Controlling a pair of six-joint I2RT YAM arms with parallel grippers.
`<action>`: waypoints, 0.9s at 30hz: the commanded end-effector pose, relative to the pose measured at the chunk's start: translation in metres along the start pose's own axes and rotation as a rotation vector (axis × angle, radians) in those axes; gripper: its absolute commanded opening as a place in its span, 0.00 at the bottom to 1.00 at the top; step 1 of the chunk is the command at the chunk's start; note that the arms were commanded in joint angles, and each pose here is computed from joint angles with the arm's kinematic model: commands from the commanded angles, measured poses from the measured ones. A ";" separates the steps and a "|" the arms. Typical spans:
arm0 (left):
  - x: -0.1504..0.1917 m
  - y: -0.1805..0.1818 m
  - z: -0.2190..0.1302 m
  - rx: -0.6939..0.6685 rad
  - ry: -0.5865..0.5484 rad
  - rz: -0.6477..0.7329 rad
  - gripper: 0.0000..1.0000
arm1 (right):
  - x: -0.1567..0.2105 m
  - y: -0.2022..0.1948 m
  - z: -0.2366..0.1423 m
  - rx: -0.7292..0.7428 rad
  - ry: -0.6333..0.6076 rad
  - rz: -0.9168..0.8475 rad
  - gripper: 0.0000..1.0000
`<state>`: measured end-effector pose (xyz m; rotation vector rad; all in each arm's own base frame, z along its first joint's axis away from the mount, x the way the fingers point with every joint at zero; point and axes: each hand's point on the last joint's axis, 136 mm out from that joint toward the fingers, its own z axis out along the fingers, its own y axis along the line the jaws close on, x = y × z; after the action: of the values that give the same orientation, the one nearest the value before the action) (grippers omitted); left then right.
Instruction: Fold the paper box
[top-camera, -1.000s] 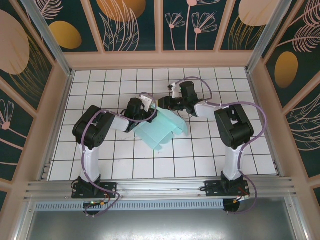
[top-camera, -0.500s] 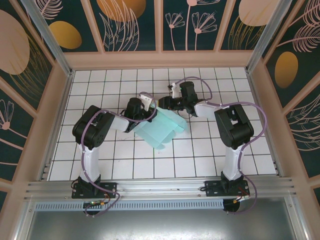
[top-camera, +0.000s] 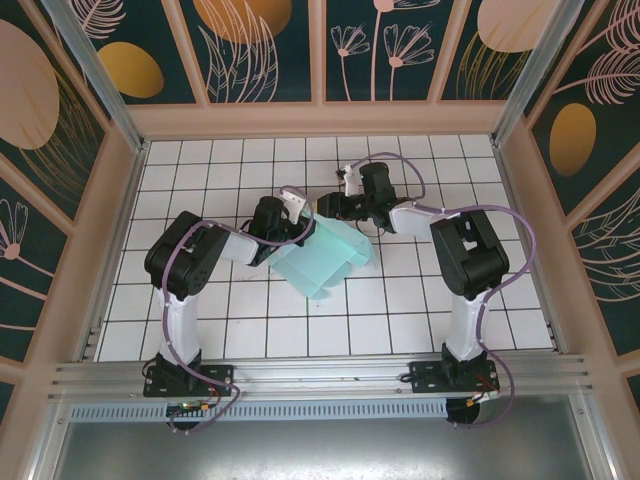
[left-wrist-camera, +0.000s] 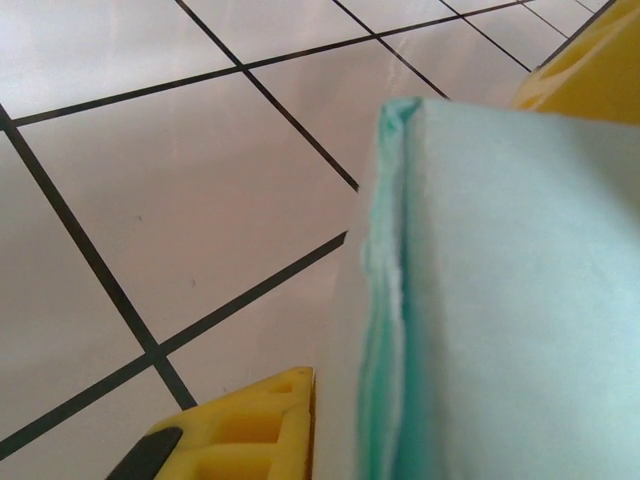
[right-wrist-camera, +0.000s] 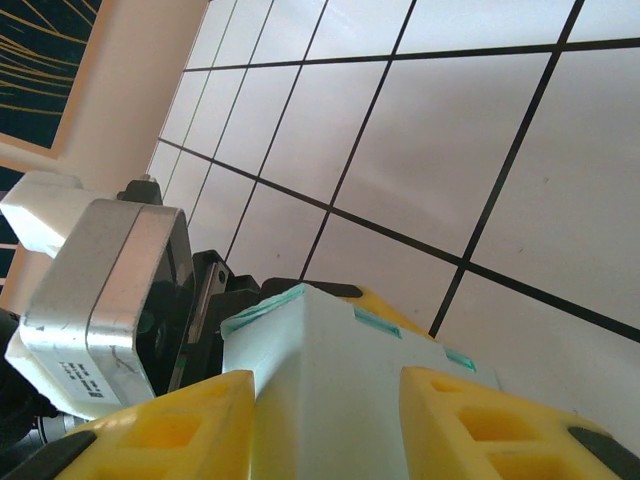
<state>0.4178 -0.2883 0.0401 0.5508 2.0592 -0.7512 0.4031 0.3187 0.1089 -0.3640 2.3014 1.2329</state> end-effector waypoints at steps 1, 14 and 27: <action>-0.031 -0.003 -0.012 0.010 -0.091 -0.034 0.07 | 0.031 -0.031 -0.003 0.110 0.075 0.066 0.42; -0.032 0.002 -0.015 -0.010 -0.139 -0.062 0.00 | -0.032 0.017 -0.066 0.039 -0.197 -0.050 0.55; -0.091 0.012 -0.034 0.158 -0.345 -0.405 0.00 | -0.054 -0.001 -0.192 0.065 -0.608 0.102 0.54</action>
<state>0.4459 -0.2639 0.0867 0.1593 1.9428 -1.0088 0.3922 0.1754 0.2128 0.0574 1.9200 1.1118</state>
